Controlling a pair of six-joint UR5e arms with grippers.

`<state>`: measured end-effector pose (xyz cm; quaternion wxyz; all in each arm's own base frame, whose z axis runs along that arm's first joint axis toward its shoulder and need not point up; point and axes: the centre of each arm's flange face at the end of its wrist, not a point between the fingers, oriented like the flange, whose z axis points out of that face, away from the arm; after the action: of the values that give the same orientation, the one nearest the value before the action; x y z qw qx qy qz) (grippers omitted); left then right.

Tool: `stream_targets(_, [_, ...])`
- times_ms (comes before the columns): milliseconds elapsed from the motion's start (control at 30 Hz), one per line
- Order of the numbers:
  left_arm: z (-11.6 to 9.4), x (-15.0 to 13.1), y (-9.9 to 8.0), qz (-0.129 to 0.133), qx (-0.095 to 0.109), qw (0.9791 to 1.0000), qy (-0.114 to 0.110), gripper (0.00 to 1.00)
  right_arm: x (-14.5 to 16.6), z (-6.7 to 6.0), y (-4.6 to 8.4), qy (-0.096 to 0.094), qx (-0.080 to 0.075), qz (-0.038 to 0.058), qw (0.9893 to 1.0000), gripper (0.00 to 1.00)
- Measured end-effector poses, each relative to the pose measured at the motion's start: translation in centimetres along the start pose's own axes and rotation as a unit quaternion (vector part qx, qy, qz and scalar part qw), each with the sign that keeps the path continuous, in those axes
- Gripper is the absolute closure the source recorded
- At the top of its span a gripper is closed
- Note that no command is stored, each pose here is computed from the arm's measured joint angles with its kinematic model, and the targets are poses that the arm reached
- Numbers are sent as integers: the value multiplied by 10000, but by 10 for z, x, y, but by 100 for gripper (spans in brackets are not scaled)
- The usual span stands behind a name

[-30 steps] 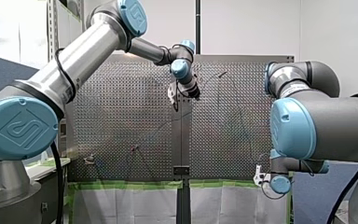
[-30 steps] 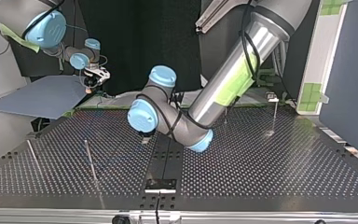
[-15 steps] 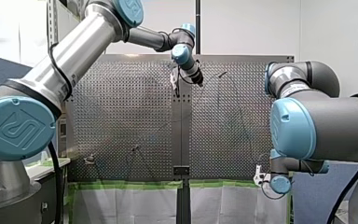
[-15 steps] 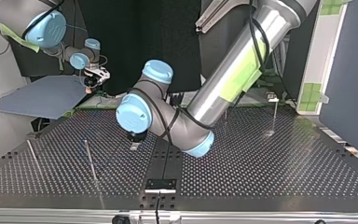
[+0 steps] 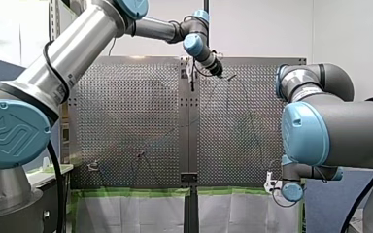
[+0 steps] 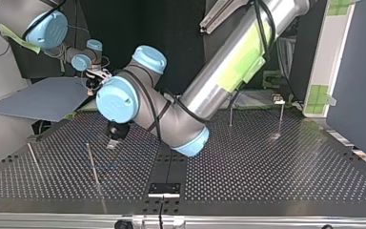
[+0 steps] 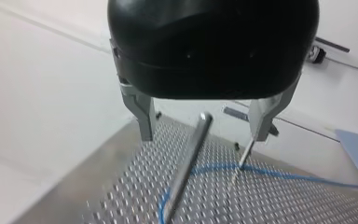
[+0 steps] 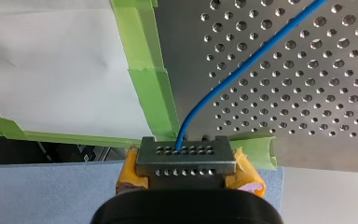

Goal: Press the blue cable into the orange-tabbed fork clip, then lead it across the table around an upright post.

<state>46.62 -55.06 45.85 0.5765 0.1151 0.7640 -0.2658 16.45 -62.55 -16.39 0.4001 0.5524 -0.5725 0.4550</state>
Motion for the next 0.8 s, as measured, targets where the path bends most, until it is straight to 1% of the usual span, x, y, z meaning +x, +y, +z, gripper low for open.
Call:
stream_targets(167, [-4, -1, -12, 107, 140, 9998, -15, 0, 0, 0, 0, 3, 2, 4, 10000, 100])
stream_targets(433, [-5, 1, -18, 135, 176, 9998, -1, 0, 0, 0, 0, -9, 2, 7, 10000, 100])
stream_targets(533, [-5, 1, -16, 108, 124, 9999, -13, 0, 0, 0, 0, -12, -1, 7, 10000, 100])
stream_targets(667, [-5, -1, -12, 75, -9, 10000, -50, 0, 0, 0, 0, -14, -2, 7, 10000, 100])
stream_targets(800, [-5, -1, -10, 31, -99, 9999, -75, 0, 0, 0, -1, -16, 4, 11, 10000, 100])
